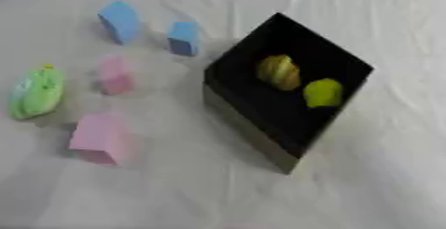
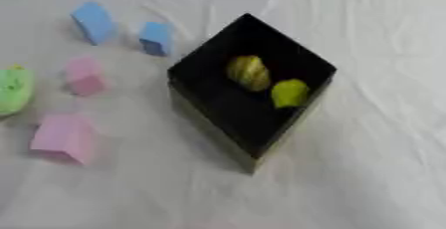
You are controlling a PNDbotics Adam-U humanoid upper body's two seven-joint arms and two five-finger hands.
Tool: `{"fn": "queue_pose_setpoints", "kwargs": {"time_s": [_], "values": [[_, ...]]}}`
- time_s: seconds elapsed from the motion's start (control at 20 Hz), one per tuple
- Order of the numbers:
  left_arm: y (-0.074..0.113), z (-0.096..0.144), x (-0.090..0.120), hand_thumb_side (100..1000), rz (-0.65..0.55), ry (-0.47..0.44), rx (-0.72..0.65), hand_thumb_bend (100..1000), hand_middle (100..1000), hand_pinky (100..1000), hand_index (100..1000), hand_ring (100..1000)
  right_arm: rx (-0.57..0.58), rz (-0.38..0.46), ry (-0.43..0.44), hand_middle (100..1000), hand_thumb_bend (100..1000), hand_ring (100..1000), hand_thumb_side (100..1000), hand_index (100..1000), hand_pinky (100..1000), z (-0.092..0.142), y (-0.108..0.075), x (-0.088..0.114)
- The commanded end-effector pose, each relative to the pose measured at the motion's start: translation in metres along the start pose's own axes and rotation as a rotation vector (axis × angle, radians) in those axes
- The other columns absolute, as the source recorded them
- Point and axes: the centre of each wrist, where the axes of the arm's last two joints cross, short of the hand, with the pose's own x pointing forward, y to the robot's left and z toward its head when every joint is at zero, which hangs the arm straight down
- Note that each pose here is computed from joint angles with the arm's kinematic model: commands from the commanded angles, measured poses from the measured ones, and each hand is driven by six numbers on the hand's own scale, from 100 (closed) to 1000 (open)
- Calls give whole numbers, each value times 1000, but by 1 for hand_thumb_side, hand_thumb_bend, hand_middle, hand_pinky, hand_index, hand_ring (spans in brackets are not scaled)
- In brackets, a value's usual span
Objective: Pick up objects on the table and place them in the box.
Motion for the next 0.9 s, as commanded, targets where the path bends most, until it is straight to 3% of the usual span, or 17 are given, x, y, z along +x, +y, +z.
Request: {"fn": "queue_pose_setpoints", "kwargs": {"time_s": [0.05,0.3,0.6,0.9], "values": [[8,-11,7,399,-45,-53,-59,241,784,770,900,799,25,31,-31,588,100,818,550,767,862,-7,-5,7],[10,-21,12,450,-181,-35,-305,219,794,784,906,808,33,34,-31,587,100,818,550,767,862,-8,-5,8],[12,-37,24,518,-392,-9,-786,217,814,824,917,821,49,38,-31,587,100,818,550,767,862,-9,-5,8],[11,-41,30,451,-504,12,-1165,393,848,875,941,852,62,36,-26,587,100,819,550,767,863,-10,-4,8]]}}
